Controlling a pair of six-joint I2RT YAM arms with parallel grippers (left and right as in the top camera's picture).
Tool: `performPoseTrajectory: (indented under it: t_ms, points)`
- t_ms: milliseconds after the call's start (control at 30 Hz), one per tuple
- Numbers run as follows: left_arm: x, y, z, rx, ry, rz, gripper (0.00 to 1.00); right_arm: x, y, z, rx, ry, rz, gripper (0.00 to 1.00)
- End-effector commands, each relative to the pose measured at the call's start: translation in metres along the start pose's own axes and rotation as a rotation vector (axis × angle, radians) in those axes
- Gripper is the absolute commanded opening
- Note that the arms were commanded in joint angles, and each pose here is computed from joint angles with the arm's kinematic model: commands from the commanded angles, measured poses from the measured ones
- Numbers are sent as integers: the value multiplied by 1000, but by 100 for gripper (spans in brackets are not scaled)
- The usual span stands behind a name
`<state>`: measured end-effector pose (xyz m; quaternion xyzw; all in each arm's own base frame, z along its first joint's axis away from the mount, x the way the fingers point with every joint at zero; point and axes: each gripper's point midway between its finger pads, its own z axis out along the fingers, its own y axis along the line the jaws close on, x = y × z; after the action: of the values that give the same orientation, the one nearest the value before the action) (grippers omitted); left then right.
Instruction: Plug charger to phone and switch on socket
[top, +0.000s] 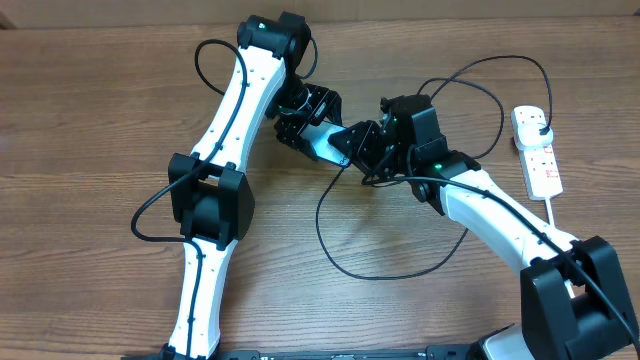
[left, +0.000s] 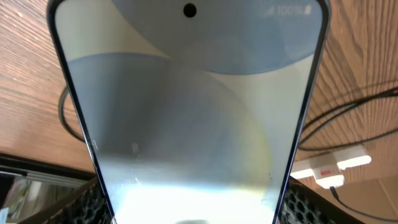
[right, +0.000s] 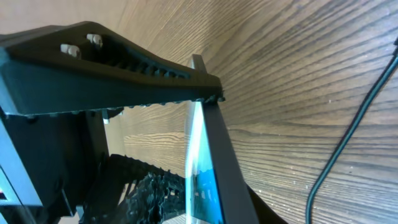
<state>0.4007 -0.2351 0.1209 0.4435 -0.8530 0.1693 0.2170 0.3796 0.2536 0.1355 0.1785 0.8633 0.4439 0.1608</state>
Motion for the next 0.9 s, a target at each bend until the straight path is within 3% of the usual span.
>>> performPoseTrajectory:
  t_ms: [0, 167, 333, 500, 767, 833, 867]
  points:
    - [14, -7, -3, 31, 53, 23, 59, -5, 8, 2, -8, -21, 4, 31]
    - [14, -8, -3, 32, 52, 23, 60, -5, 8, 2, -7, -23, 19, 22]
    - [13, -9, -3, 39, 46, 29, 72, -5, 8, 2, -7, -23, 19, 13]
    - [13, -9, -3, 39, 46, 28, 72, -6, 10, 2, -12, -26, 16, 6]
    - [13, -9, -3, 36, 47, 27, 71, -7, 14, 1, -30, -31, 7, 4]
    - [13, -9, -3, 36, 47, 27, 80, -9, 16, 1, -40, -32, 5, 4]
    - [13, -9, -3, 36, 47, 27, 95, -10, 16, 0, -47, -31, 9, 4]
